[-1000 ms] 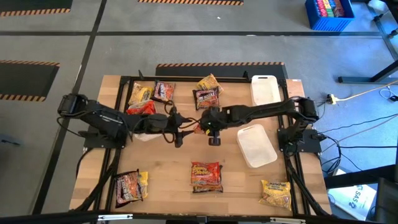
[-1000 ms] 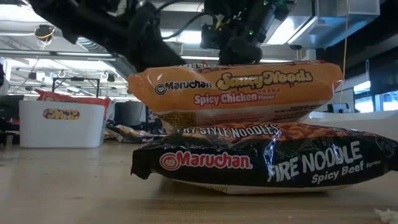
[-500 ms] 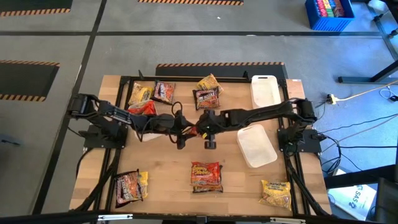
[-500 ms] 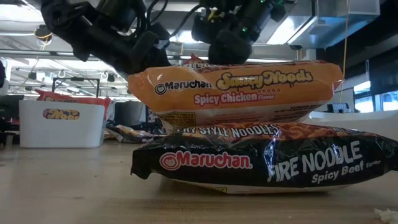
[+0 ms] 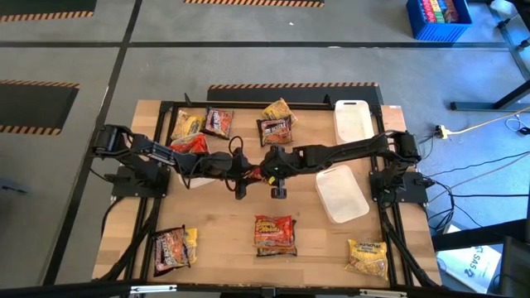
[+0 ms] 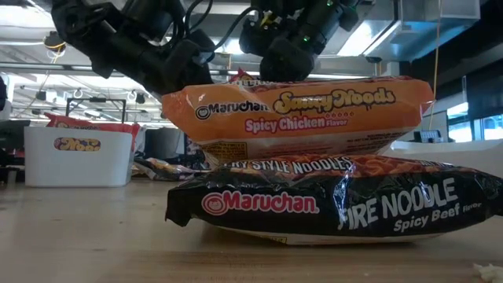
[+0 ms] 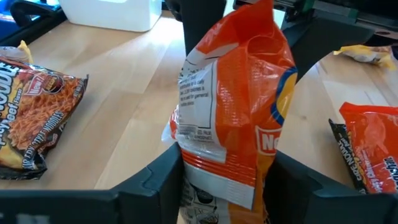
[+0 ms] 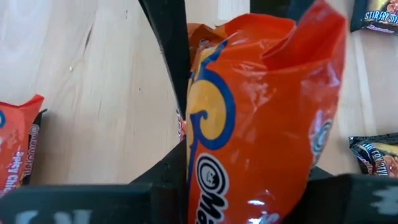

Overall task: Sort Maruchan noodles
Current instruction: Put the right orange noodle into the left white bin

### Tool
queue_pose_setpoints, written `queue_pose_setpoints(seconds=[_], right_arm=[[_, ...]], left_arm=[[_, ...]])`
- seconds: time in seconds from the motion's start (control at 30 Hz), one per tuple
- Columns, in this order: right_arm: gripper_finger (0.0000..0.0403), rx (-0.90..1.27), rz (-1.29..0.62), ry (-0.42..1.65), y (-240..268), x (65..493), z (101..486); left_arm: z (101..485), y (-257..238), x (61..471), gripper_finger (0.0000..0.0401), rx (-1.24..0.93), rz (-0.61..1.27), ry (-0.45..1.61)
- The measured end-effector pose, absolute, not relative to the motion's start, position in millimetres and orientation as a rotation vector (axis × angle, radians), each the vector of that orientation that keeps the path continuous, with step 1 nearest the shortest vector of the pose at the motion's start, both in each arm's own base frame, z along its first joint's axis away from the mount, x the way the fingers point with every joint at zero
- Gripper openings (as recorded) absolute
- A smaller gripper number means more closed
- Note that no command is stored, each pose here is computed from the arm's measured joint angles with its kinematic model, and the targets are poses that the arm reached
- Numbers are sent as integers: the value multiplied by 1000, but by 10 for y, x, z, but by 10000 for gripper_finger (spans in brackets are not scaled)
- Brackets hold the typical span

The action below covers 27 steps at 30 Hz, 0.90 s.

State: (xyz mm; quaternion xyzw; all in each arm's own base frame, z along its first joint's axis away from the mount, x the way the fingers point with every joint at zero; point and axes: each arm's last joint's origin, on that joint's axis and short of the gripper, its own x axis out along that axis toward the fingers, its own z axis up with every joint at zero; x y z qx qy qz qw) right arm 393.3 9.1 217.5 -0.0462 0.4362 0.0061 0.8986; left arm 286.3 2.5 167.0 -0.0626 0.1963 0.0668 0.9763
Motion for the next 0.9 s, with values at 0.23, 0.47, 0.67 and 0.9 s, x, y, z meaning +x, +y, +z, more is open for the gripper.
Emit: queue_pose_setpoints(seconds=[0.23,0.47,0.67,0.9], right_arm=[[164,-80,19,920,91,3903,2229],[251,-27,110,1101,118,3704,2516],[285,-10,96,1117,107,3338,2738],[286,-12,37,928,79,2852,2633]], left_arm=[[1676,22,2867,156,-130,131,388],[1670,-11,2864,155,-135,126,393],[1682,-53,2868,154,-120,110,382],[1740,-142,2885,154,-46,63,325]])
